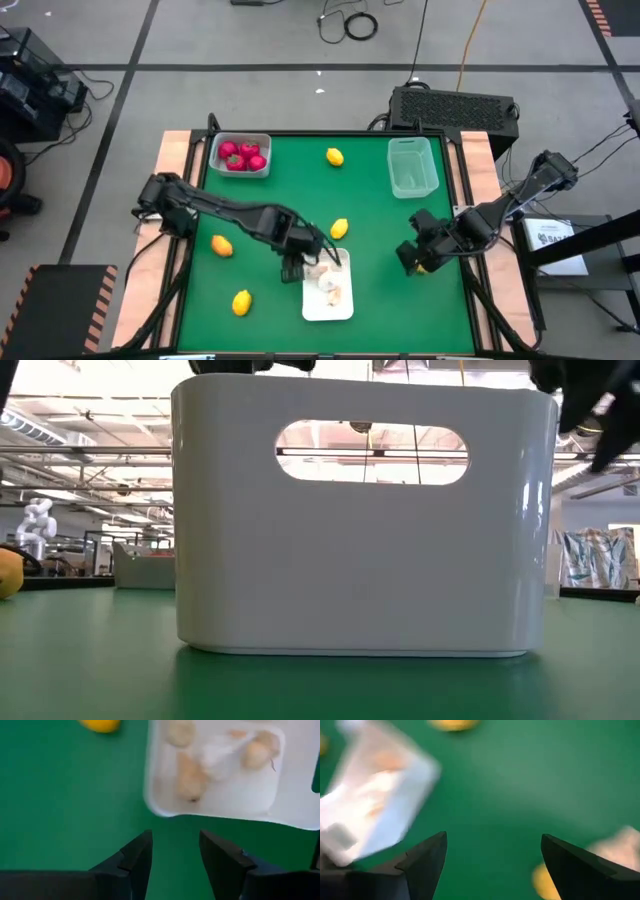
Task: Sort produce into baskets
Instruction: Put the garlic into the white bin
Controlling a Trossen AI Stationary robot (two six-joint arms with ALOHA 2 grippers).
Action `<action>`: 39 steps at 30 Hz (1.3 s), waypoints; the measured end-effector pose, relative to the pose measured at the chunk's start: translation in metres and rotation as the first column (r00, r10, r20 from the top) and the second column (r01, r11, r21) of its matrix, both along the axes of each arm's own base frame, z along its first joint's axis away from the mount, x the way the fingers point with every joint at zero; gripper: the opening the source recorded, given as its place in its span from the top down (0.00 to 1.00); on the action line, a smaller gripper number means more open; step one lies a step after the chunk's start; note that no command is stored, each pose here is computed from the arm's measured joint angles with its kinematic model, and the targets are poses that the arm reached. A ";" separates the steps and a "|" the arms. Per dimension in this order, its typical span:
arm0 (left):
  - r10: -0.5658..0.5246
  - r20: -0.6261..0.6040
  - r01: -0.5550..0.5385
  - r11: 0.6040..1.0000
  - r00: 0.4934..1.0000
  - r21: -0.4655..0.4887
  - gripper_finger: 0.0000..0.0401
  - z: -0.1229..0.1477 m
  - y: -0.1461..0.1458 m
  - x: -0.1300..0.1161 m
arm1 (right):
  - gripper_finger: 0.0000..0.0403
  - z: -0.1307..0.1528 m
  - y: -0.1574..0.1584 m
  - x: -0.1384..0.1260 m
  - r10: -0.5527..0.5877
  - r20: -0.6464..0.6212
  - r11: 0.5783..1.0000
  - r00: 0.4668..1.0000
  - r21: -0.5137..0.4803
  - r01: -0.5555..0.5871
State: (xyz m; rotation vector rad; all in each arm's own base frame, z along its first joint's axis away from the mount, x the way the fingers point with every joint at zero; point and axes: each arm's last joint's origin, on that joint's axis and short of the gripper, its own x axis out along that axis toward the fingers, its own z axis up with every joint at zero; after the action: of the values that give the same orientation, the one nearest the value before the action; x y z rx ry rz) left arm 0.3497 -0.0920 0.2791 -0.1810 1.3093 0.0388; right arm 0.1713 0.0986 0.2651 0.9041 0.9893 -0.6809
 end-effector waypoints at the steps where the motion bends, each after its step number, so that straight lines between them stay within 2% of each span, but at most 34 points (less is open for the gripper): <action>1: 0.013 0.016 -0.013 1.000 1.000 0.014 0.58 0.008 0.005 -0.002 | 0.22 -0.002 -0.003 -0.005 -0.060 -0.047 0.998 0.997 -0.001 0.060; 4: 0.050 0.087 -0.054 0.997 0.995 0.048 0.58 0.027 0.016 -0.008 | 0.22 -0.004 -0.009 -0.015 -0.213 -0.144 0.977 0.967 -0.023 0.211; 7: 0.081 0.167 -0.095 0.992 0.983 0.081 0.58 0.042 0.024 -0.013 | 0.22 -0.005 -0.012 -0.022 -0.317 -0.226 0.946 0.921 -0.011 0.323; 11: 0.102 0.246 -0.133 0.985 0.964 0.112 0.58 0.053 0.027 -0.015 | 0.22 -0.011 -0.016 -0.029 -0.349 -0.318 0.933 0.881 -0.033 0.357; 14: 0.084 0.279 -0.122 0.985 0.957 0.122 0.58 0.055 0.027 -0.013 | 0.22 -0.026 -0.016 -0.032 -0.342 -0.378 0.931 0.860 -0.013 0.364; 18: 0.057 0.310 -0.103 0.985 0.949 0.136 0.58 0.057 0.027 -0.010 | 0.22 -0.045 -0.015 -0.031 -0.339 -0.368 0.930 0.866 0.009 0.368; 24: 0.052 0.349 -0.111 0.982 0.936 0.151 0.58 0.059 0.036 -0.005 | 0.22 -0.061 -0.020 -0.037 -0.427 -0.374 0.895 0.824 -0.041 0.445; 28: 0.065 0.366 -0.125 0.982 0.928 0.143 0.58 0.060 0.041 -0.003 | 0.22 -0.070 -0.020 -0.036 -0.463 -0.324 0.877 0.825 -0.035 0.478; 32: 0.077 0.390 -0.140 0.981 0.917 0.134 0.58 0.062 0.045 0.000 | 0.22 -0.084 -0.023 -0.040 -0.501 -0.323 0.856 0.802 -0.050 0.515; 39: 0.088 0.425 -0.156 0.980 0.901 0.128 0.58 0.064 0.051 0.004 | 0.22 -0.085 -0.025 -0.039 -0.554 -0.262 0.827 0.790 -0.070 0.557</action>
State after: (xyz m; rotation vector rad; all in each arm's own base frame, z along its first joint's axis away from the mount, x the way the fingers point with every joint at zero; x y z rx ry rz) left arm 0.3535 -0.0414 0.3429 -0.1258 0.8594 0.2011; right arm 0.1322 0.0740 0.1801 1.1477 0.9666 -1.3355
